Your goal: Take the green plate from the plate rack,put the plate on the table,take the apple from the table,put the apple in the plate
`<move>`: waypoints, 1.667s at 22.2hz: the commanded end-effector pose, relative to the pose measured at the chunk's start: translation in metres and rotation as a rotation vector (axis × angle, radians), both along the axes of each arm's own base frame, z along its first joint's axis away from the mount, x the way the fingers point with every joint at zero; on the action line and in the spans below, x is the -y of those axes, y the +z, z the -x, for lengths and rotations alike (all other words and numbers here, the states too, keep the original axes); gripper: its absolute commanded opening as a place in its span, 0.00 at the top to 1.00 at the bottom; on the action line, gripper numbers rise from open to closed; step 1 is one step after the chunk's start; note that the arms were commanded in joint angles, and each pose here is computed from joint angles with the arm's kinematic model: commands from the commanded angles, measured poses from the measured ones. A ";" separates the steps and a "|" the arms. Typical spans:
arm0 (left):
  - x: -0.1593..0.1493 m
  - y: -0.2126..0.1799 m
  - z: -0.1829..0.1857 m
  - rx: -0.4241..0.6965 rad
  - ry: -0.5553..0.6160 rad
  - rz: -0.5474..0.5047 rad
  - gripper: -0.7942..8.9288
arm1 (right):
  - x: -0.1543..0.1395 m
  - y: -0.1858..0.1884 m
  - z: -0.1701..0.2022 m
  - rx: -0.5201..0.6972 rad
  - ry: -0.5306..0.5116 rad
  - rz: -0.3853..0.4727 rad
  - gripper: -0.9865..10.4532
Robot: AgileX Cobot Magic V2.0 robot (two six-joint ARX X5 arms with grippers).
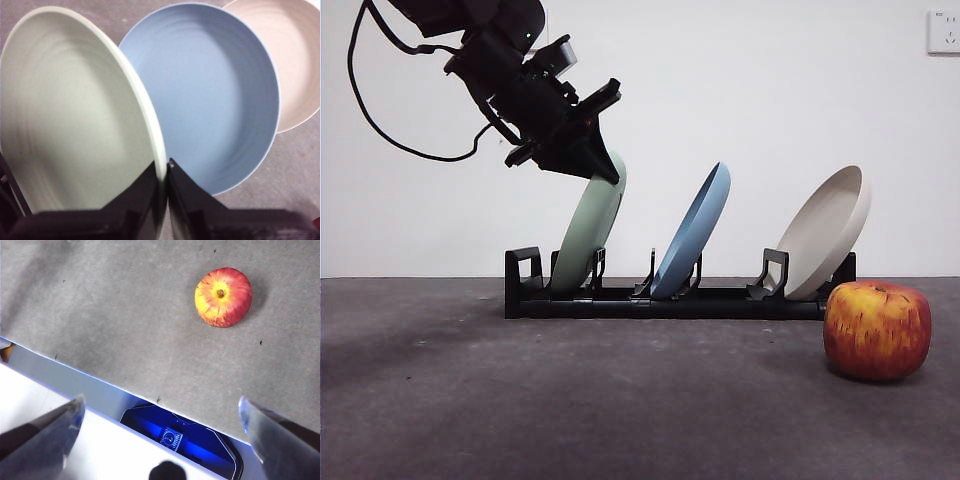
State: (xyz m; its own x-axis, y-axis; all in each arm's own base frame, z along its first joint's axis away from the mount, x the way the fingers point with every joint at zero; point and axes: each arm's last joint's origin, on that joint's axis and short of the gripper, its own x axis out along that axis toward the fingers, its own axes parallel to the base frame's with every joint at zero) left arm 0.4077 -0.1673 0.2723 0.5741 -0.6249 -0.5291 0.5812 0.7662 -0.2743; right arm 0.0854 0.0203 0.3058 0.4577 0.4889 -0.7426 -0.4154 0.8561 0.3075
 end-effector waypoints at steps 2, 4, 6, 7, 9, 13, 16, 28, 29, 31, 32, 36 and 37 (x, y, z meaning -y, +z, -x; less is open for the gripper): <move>-0.003 0.025 0.009 0.054 -0.004 0.033 0.93 | 0.000 0.001 0.000 0.007 -0.001 -0.005 0.28; -0.006 0.038 0.015 0.086 -0.004 0.045 0.93 | 0.000 0.001 0.000 0.007 -0.001 -0.005 0.28; -0.008 0.052 0.022 0.117 -0.005 0.057 0.93 | 0.000 0.001 0.000 0.008 -0.001 -0.005 0.28; -0.010 0.060 0.026 0.133 -0.005 0.063 0.93 | 0.000 0.001 -0.001 0.010 -0.001 -0.005 0.28; -0.014 0.075 0.036 0.161 -0.007 0.075 0.93 | 0.000 0.001 -0.001 0.013 -0.001 -0.006 0.28; -0.023 0.106 0.064 0.205 -0.026 0.061 0.93 | 0.000 0.001 -0.001 0.014 -0.001 -0.006 0.28; -0.027 0.126 0.092 0.238 -0.069 0.011 0.93 | 0.000 0.001 -0.001 0.014 -0.001 -0.006 0.28; -0.016 0.141 0.191 0.212 -0.140 -0.463 0.92 | 0.000 0.002 -0.002 0.025 -0.002 -0.007 0.28; -0.011 0.137 0.194 0.200 -0.148 -0.512 0.92 | 0.000 0.002 -0.002 0.027 -0.002 -0.007 0.28; 0.001 0.130 0.203 0.177 -0.184 -0.582 0.92 | -0.001 0.003 -0.002 0.034 -0.001 -0.009 0.28; 0.009 0.126 0.207 0.173 -0.211 -0.602 0.92 | -0.001 0.003 -0.003 0.036 0.000 -0.009 0.28; 0.037 0.114 0.222 0.195 -0.265 -0.701 0.92 | -0.001 0.003 -0.003 0.038 0.001 -0.011 0.28; 0.044 0.107 0.226 0.196 -0.285 -0.727 0.92 | -0.001 0.003 -0.003 0.038 0.000 -0.011 0.28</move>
